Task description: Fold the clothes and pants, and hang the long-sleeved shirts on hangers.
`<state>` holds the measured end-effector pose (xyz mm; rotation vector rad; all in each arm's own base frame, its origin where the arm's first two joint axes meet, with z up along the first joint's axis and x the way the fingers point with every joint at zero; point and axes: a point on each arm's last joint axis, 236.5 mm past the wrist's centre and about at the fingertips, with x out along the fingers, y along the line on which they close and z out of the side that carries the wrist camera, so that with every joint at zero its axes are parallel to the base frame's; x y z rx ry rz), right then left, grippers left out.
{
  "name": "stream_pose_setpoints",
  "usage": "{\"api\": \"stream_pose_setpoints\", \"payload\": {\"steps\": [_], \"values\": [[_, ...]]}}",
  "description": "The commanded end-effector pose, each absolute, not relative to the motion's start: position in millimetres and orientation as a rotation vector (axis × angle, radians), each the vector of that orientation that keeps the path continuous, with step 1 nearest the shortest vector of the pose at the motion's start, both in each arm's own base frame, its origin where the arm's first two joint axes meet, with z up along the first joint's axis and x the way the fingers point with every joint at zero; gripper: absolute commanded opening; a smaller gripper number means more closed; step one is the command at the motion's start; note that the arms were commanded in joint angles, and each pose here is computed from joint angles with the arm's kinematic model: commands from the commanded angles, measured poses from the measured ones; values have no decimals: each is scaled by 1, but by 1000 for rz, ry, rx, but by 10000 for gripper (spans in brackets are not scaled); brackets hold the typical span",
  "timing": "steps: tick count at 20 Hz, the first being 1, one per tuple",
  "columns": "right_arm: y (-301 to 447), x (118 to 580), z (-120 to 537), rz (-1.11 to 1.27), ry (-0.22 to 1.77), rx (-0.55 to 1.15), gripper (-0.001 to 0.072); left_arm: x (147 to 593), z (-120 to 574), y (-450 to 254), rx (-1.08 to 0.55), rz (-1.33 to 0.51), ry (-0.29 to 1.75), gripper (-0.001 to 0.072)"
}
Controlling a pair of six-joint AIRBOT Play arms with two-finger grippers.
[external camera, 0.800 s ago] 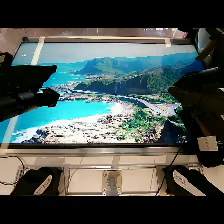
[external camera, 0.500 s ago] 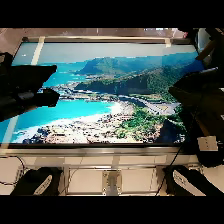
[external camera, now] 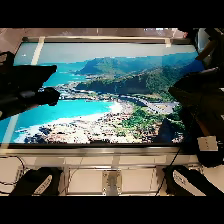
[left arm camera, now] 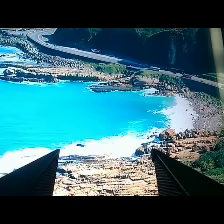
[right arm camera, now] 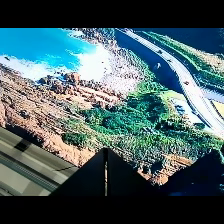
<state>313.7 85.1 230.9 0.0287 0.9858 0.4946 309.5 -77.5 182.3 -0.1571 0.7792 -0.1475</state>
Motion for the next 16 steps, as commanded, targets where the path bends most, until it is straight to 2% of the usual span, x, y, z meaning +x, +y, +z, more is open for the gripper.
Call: {"api": "stream_pose_setpoints", "payload": {"steps": [1, 3, 5, 6, 8, 10, 11, 13, 14, 16], "values": [[85, 316, 232, 492, 976, 30, 9, 326, 164, -58, -70, -68, 812, 654], [85, 318, 233, 490, 967, 31, 9, 342, 145, -30, 49, 33, 852, 655], [85, 322, 235, 485, 951, 33, 8, 368, 122, 0, 48, 149, 876, 655], [85, 325, 237, 480, 937, 35, 9, 384, 112, 17, -42, 219, 862, 655], [84, 333, 242, 469, 898, 40, 9, 414, 90, 64, -323, 393, 794, 654], [84, 340, 247, 458, 863, 44, 9, 431, 70, 113, -554, 508, 729, 654], [83, 344, 249, 452, 846, 47, 8, 432, 59, 141, -649, 566, 703, 654], [82, 350, 252, 444, 820, 51, 9, 419, 43, 193, -730, 674, 679, 653], [82, 353, 251, 442, 821, 53, 9, 411, 36, 217, -753, 725, 666, 635], [82, 358, 244, 442, 840, 61, 9, 398, 20, 258, -822, 807, 632, 482]]}}
